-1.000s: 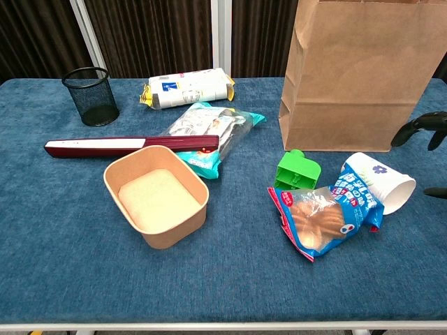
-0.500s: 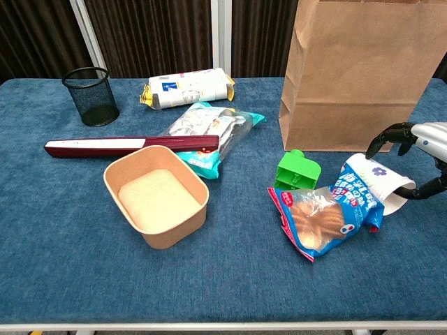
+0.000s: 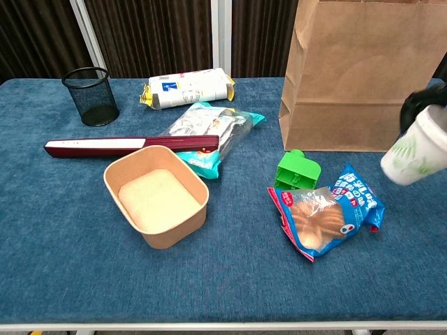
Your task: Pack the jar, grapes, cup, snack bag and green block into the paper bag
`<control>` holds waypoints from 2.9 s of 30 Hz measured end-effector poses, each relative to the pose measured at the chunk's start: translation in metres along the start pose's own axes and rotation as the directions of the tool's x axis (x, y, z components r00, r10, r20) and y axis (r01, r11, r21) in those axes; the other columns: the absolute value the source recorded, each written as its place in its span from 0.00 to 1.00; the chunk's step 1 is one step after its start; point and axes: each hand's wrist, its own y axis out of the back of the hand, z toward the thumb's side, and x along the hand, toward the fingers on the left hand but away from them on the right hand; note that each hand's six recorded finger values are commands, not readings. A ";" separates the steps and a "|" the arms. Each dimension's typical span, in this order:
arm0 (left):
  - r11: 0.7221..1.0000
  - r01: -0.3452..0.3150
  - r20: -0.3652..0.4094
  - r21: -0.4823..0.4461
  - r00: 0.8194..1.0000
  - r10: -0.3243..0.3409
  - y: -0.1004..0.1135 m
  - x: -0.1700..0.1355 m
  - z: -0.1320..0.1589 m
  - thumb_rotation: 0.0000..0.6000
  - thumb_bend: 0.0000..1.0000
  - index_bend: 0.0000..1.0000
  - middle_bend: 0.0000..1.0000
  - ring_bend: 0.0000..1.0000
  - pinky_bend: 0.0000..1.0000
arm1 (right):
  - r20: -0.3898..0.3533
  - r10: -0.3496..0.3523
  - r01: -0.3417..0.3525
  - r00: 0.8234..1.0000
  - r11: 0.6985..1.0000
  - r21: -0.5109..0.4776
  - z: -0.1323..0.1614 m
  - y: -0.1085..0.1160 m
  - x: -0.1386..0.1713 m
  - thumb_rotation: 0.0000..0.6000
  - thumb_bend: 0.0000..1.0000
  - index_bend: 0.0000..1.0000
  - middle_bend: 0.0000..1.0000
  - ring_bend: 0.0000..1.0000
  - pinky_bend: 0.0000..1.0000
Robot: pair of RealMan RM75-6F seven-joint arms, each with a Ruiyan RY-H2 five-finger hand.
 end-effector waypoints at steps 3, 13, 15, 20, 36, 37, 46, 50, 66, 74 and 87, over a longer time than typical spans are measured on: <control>1.000 0.002 0.002 0.002 1.000 -0.002 0.000 0.000 0.001 1.00 0.07 0.21 0.20 0.14 0.18 | -0.025 -0.070 0.069 0.997 0.997 -0.019 0.003 0.029 0.004 1.00 0.45 0.72 0.58 0.38 0.48; 1.000 -0.001 0.015 0.009 1.000 0.001 0.002 0.003 0.006 1.00 0.07 0.21 0.20 0.14 0.18 | -0.069 -0.373 0.358 0.925 0.919 -0.167 0.012 0.148 -0.003 1.00 0.45 0.72 0.58 0.38 0.48; 1.000 0.001 0.012 0.010 1.000 -0.001 0.002 0.002 0.006 1.00 0.07 0.21 0.20 0.14 0.18 | -0.057 -0.419 0.401 0.906 0.895 -0.198 0.011 0.165 -0.011 1.00 0.45 0.72 0.58 0.38 0.48; 1.000 0.005 0.009 0.014 1.000 -0.005 0.002 0.002 0.006 1.00 0.07 0.21 0.20 0.14 0.18 | -0.002 -0.460 0.449 0.888 0.867 -0.217 0.003 0.186 -0.035 1.00 0.45 0.72 0.58 0.38 0.48; 1.000 0.017 -0.007 0.013 1.000 -0.017 0.001 0.001 0.004 1.00 0.07 0.21 0.20 0.14 0.18 | 0.164 -0.289 0.306 0.943 0.948 -0.091 -0.021 0.162 -0.134 1.00 0.43 0.64 0.55 0.34 0.47; 1.000 0.018 -0.007 0.012 1.000 -0.018 0.001 0.001 0.004 1.00 0.07 0.21 0.20 0.14 0.18 | 0.167 -0.275 0.292 0.947 0.953 -0.086 -0.021 0.157 -0.137 1.00 0.43 0.62 0.53 0.32 0.45; 1.000 0.021 -0.008 0.013 1.000 -0.021 -0.001 0.002 0.004 1.00 0.07 0.21 0.20 0.14 0.18 | 0.197 -0.157 0.167 0.968 0.985 -0.033 -0.022 0.131 -0.145 1.00 0.16 0.12 0.24 0.06 0.22; 1.000 0.022 -0.007 0.012 1.000 -0.022 -0.002 0.002 0.004 1.00 0.07 0.21 0.20 0.14 0.18 | 0.204 -0.157 0.170 0.966 0.984 -0.045 -0.022 0.135 -0.143 1.00 0.09 0.03 0.18 0.02 0.19; 1.000 0.016 0.017 0.018 1.000 -0.016 0.000 0.006 0.010 1.00 0.07 0.21 0.20 0.14 0.18 | -0.075 -0.277 0.230 0.958 0.898 -0.376 0.015 0.162 -0.058 1.00 0.14 0.34 0.45 0.23 0.40; 1.000 0.011 0.020 0.020 1.000 -0.011 0.003 0.005 0.012 1.00 0.07 0.21 0.20 0.14 0.18 | -0.287 -0.156 0.020 0.945 0.904 -0.427 0.049 0.139 0.001 1.00 0.15 0.34 0.44 0.23 0.40; 1.000 0.018 0.002 0.010 1.000 -0.018 0.001 0.000 0.007 1.00 0.07 0.21 0.20 0.14 0.18 | -0.267 0.236 -0.262 0.935 0.963 -0.065 0.060 0.052 0.001 1.00 0.00 0.10 0.25 0.08 0.27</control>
